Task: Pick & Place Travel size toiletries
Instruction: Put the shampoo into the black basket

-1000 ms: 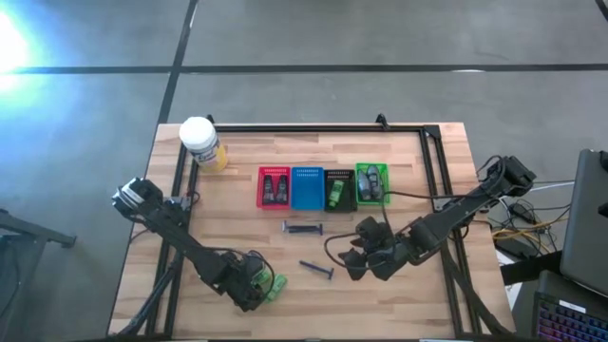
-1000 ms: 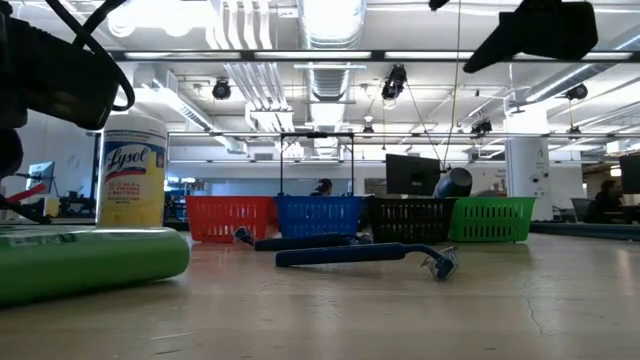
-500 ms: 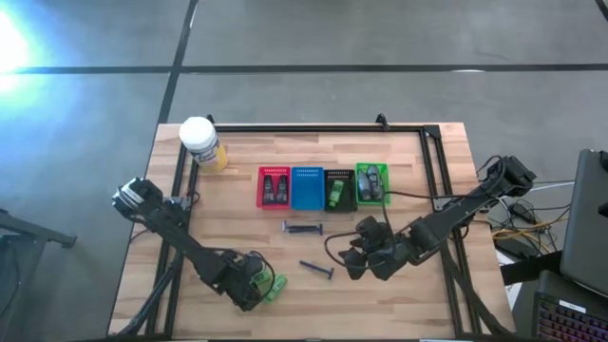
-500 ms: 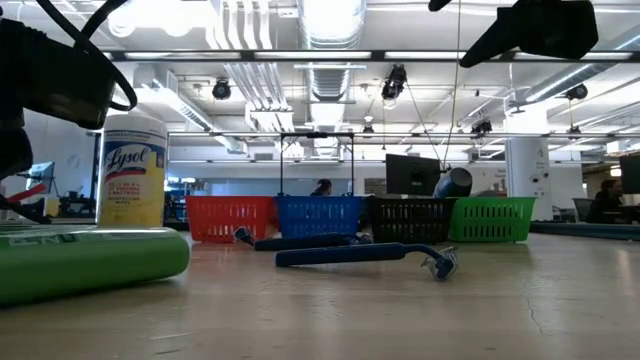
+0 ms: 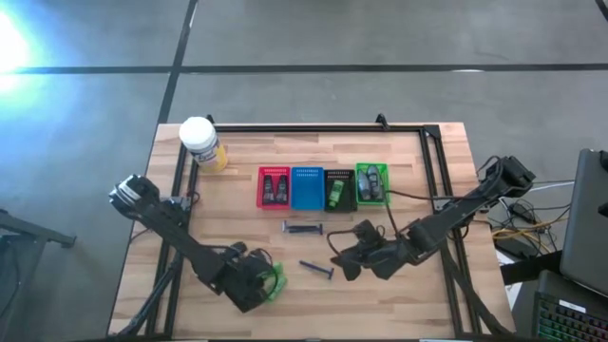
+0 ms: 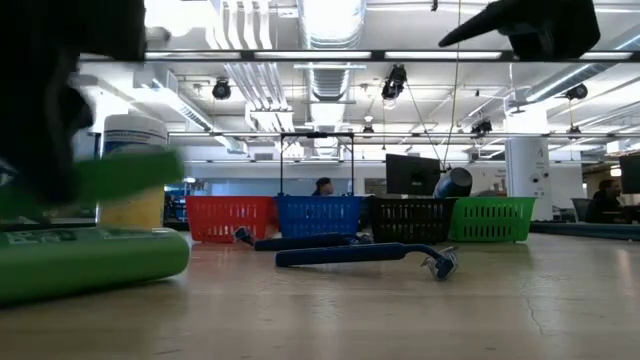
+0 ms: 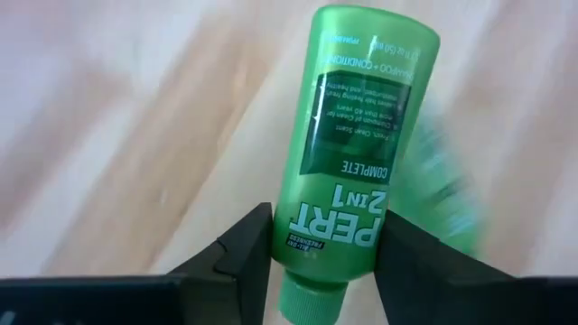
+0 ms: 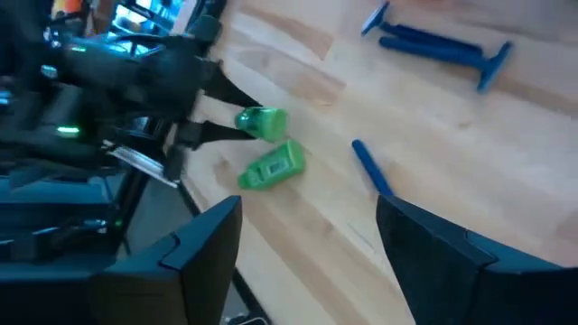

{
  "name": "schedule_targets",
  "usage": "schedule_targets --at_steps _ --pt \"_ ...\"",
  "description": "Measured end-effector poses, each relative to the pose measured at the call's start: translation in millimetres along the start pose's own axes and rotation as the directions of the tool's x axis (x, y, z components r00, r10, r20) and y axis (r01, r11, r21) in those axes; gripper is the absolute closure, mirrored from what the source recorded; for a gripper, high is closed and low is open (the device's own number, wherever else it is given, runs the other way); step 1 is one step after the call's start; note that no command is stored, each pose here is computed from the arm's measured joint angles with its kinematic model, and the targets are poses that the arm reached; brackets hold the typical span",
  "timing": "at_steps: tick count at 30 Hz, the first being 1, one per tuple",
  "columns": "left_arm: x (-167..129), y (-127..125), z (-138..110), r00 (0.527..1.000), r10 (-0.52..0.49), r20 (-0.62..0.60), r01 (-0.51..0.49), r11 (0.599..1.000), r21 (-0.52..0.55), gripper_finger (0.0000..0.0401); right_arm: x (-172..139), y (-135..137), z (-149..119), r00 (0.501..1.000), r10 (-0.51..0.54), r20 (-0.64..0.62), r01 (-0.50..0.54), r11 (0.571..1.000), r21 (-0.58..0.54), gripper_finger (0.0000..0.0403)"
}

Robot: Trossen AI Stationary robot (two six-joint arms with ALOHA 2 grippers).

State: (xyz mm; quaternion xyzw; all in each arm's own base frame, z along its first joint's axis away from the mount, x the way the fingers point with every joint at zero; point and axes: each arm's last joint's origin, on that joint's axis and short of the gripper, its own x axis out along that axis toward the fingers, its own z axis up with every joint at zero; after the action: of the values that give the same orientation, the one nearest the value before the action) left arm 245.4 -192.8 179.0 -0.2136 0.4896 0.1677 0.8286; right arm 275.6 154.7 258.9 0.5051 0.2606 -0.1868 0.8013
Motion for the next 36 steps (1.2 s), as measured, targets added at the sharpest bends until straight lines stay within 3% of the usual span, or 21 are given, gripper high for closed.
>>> schedule_targets --at_steps 6,10,17,24,30,36 --pt "-29 -9 28 0.969 -0.075 0.237 0.047 0.991 0.124 0.0243 16 -8 5 0.989 0.143 -0.038 -0.139 0.986 0.088 0.0137" --pt "-32 -7 51 0.957 -0.086 0.278 0.031 0.98 0.197 0.0243 23 -8 16 0.971 0.24 0.002 -0.238 0.964 0.114 0.0129" --pt "-30 6 97 0.944 -0.051 0.327 -0.034 0.968 0.248 0.0243 27 -5 33 0.973 0.232 0.009 -0.232 0.968 0.093 0.0112" --pt "-29 22 133 0.943 -0.041 0.33 -0.058 0.957 0.285 0.0243 31 -11 41 0.988 0.153 0.028 -0.155 0.984 0.084 0.0099" --pt "-36 20 143 0.939 -0.076 0.336 -0.051 0.934 0.353 0.0243 33 -13 50 0.989 0.142 0.052 -0.146 0.985 0.092 0.0095" --pt "-40 16 146 0.931 -0.105 0.35 -0.031 0.931 0.363 0.0243 36 -15 59 0.989 0.134 0.064 -0.139 0.987 0.085 0.0117"
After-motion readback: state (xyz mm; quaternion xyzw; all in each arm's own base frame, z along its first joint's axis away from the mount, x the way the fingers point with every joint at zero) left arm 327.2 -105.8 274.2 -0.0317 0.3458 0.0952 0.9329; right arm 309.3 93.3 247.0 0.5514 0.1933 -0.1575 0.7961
